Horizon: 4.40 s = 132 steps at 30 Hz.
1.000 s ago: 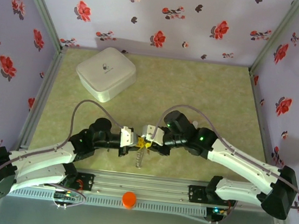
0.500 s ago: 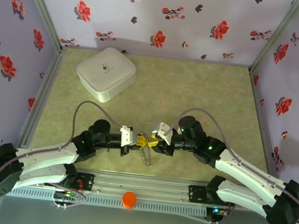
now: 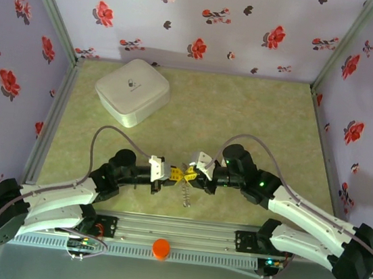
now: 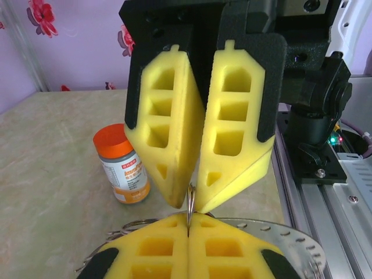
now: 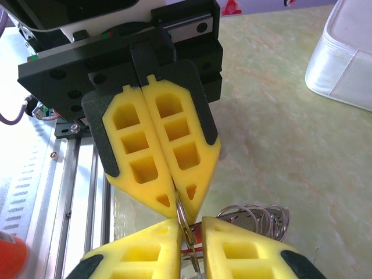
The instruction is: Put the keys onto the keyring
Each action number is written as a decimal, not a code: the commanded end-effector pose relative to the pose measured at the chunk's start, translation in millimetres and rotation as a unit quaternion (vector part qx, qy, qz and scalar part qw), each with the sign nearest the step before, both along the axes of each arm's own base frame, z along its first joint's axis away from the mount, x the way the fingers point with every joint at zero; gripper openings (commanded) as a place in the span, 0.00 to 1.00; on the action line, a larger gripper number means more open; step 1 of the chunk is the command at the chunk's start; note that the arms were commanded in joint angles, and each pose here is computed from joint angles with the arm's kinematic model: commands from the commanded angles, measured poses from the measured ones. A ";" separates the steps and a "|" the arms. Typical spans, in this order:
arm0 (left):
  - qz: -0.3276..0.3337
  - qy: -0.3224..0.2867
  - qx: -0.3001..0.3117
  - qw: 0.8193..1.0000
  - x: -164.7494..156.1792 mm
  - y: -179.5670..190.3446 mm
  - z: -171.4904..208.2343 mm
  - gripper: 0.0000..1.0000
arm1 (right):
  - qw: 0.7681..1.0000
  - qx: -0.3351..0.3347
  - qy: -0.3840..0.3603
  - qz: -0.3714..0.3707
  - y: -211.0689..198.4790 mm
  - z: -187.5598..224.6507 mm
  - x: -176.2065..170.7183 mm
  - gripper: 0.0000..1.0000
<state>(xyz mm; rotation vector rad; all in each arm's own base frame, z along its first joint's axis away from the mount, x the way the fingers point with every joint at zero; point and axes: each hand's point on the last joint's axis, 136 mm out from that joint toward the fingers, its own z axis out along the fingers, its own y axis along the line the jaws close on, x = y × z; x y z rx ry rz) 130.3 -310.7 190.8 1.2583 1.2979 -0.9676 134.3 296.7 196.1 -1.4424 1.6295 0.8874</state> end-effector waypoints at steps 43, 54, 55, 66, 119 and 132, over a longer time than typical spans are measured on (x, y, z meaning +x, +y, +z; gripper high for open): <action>0.003 -0.028 0.025 0.999 6.9 -6.5 0.8 0.00 | 0.997 -0.064 0.019 -0.048 -17.9 -16.1 8.5 0.33; -0.005 -0.023 0.020 1.000 3.0 -5.9 2.5 0.00 | 0.996 -0.075 -0.014 -0.041 -15.0 -16.7 14.3 0.31; -0.007 -0.022 0.020 1.000 2.5 -6.3 2.8 0.00 | 0.996 -0.074 -0.016 -0.039 -13.8 -16.7 14.5 0.30; -0.011 -0.023 0.021 0.999 0.7 -5.6 3.0 0.00 | 0.995 -0.090 -0.018 -0.028 -12.5 -20.9 12.2 0.08; -0.028 -0.004 0.060 0.998 -2.5 -12.4 -2.7 0.25 | 0.987 -0.149 -0.054 0.015 -17.1 -5.3 1.9 0.00; -0.040 -0.007 0.051 0.998 -6.7 -15.3 4.8 0.06 | 0.985 -0.155 -0.059 0.045 -3.9 3.5 -6.8 0.00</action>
